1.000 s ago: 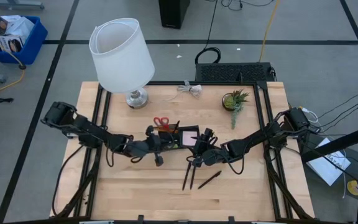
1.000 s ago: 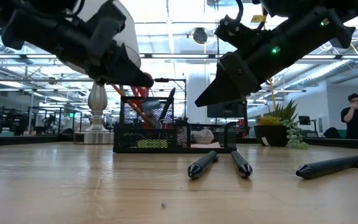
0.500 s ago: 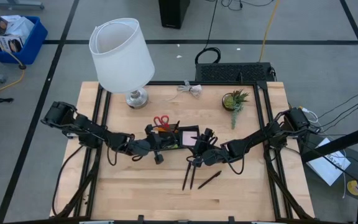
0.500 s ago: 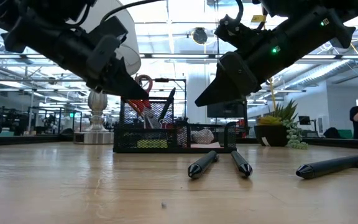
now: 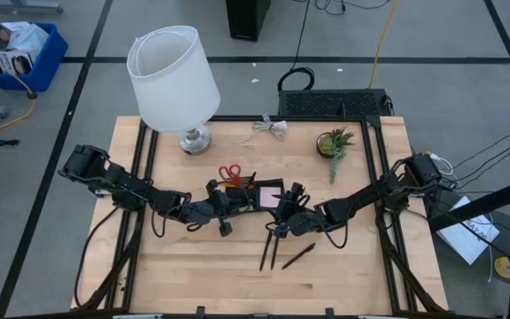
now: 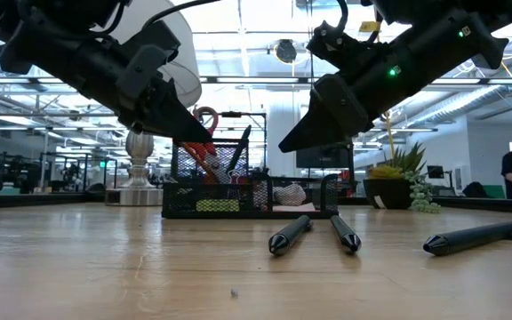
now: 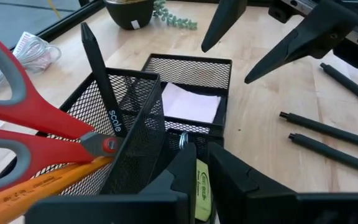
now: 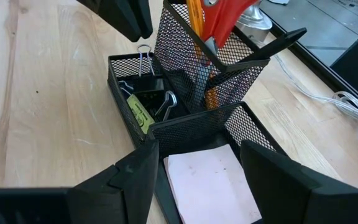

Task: Pick and place office supplies into organizer
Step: Put the black pen into the black desk organizer

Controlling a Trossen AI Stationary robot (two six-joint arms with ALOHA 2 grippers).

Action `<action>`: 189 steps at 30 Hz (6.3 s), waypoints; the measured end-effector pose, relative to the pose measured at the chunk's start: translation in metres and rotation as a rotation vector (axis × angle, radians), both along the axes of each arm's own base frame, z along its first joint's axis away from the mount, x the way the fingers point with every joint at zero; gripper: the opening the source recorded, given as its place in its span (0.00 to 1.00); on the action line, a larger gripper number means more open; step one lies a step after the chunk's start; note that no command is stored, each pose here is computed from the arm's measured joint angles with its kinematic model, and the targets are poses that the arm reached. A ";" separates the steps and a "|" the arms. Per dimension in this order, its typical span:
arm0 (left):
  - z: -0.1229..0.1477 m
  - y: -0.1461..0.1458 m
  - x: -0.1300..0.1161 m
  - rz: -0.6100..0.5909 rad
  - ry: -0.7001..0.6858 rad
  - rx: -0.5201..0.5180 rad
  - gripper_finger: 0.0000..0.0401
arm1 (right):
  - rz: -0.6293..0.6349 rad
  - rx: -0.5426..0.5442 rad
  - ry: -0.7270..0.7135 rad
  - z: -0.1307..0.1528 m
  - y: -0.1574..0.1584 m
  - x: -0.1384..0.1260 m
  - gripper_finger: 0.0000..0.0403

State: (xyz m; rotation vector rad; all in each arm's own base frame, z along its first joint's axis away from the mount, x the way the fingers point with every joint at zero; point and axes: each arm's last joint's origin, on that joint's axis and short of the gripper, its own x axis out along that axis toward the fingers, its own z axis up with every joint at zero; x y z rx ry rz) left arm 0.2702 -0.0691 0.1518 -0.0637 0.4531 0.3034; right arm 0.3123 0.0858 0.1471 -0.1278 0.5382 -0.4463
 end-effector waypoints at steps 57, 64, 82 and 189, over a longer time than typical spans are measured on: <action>0.033 -0.016 0.010 -0.127 -0.368 -0.283 0.12 | 0.616 0.428 0.076 -0.057 0.012 -0.184 0.55; 0.033 -0.017 0.010 -0.134 -0.369 -0.272 0.12 | 0.630 0.363 0.052 -0.058 0.011 -0.183 0.55; 0.033 -0.020 0.009 -0.140 -0.367 -0.291 0.12 | 0.584 0.339 0.059 -0.077 0.018 -0.167 0.55; 0.031 -0.026 0.010 -0.210 -0.305 -0.569 0.22 | 0.538 0.152 -0.264 -0.067 0.026 -0.148 0.08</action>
